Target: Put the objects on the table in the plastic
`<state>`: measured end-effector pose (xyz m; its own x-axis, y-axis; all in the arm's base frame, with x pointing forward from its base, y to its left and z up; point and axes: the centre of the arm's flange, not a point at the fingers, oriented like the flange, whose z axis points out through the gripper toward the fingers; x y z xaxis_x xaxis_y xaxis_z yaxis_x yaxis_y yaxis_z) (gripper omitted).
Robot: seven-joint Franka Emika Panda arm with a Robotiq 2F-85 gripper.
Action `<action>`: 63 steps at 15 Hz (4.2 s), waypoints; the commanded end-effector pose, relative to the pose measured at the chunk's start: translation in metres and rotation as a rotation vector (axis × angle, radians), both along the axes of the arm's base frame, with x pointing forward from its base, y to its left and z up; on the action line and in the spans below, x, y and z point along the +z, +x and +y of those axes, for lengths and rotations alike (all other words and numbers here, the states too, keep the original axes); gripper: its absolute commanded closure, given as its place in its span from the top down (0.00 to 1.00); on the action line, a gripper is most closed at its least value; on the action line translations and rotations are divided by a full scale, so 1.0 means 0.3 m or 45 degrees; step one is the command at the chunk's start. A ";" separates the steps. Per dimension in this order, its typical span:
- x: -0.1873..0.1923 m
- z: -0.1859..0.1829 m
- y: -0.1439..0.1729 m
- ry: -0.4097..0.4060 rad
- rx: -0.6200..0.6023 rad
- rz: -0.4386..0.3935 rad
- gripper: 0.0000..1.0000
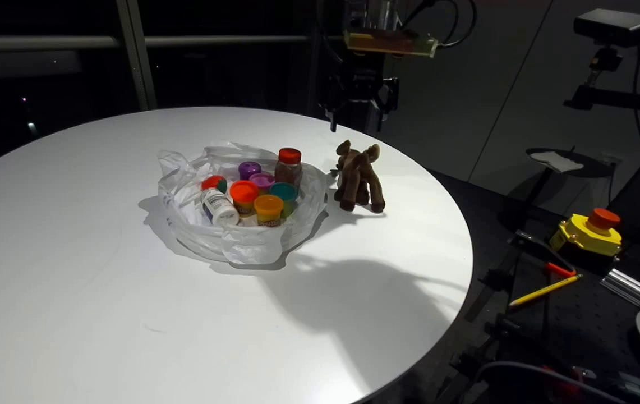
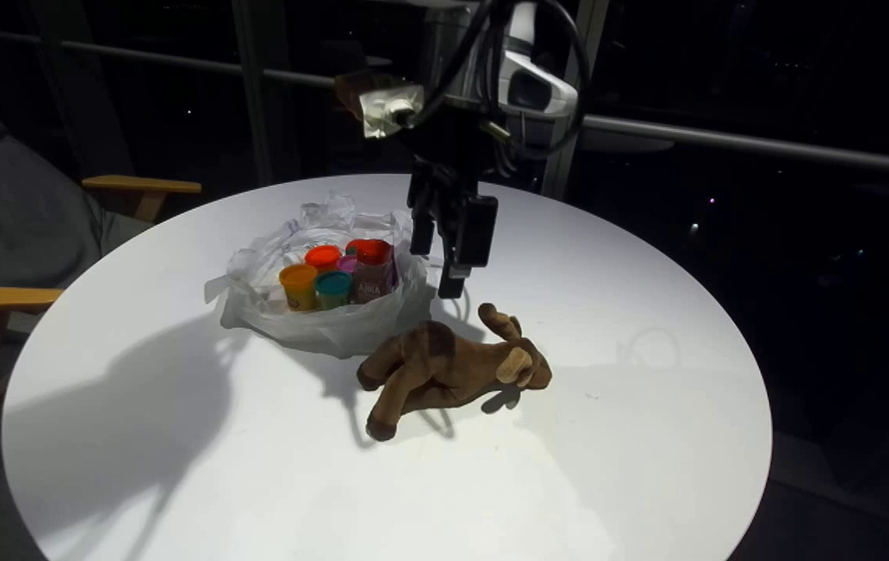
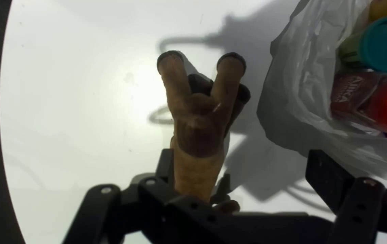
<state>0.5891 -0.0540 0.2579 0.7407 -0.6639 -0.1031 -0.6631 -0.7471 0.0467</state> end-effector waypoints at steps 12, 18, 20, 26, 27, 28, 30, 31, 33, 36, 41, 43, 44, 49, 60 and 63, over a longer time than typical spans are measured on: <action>-0.322 -0.159 0.052 0.216 -0.103 0.103 0.72; -0.088 -0.200 -0.004 0.143 -0.190 -0.022 0.27; 0.044 -0.162 -0.028 0.113 -0.180 -0.078 0.13; 0.362 0.145 -0.030 -0.057 -0.055 -0.210 0.10; 0.390 0.234 -0.017 -0.085 -0.015 -0.213 0.11; 0.400 0.318 -0.002 -0.115 0.042 -0.220 0.12; 0.402 0.479 0.018 -0.152 0.180 -0.235 0.12; 0.402 0.557 0.014 -0.151 0.254 -0.253 0.12; 0.369 0.689 0.025 -0.121 0.398 -0.304 0.11; 0.283 0.778 0.056 -0.030 0.508 -0.354 0.11; 0.168 0.769 0.138 0.203 0.550 -0.544 0.12; 0.130 0.752 0.175 0.321 0.527 -0.595 0.11; 0.114 0.752 0.186 0.385 0.521 -0.605 0.11; 0.021 0.742 0.202 0.607 0.528 -0.597 0.10; -0.080 0.528 0.061 0.642 0.540 -0.584 0.11; -0.127 0.485 0.034 0.666 0.536 -0.539 0.11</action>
<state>0.6177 0.1046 0.2168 0.9593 -0.2793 0.0430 -0.2086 -0.8025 -0.5591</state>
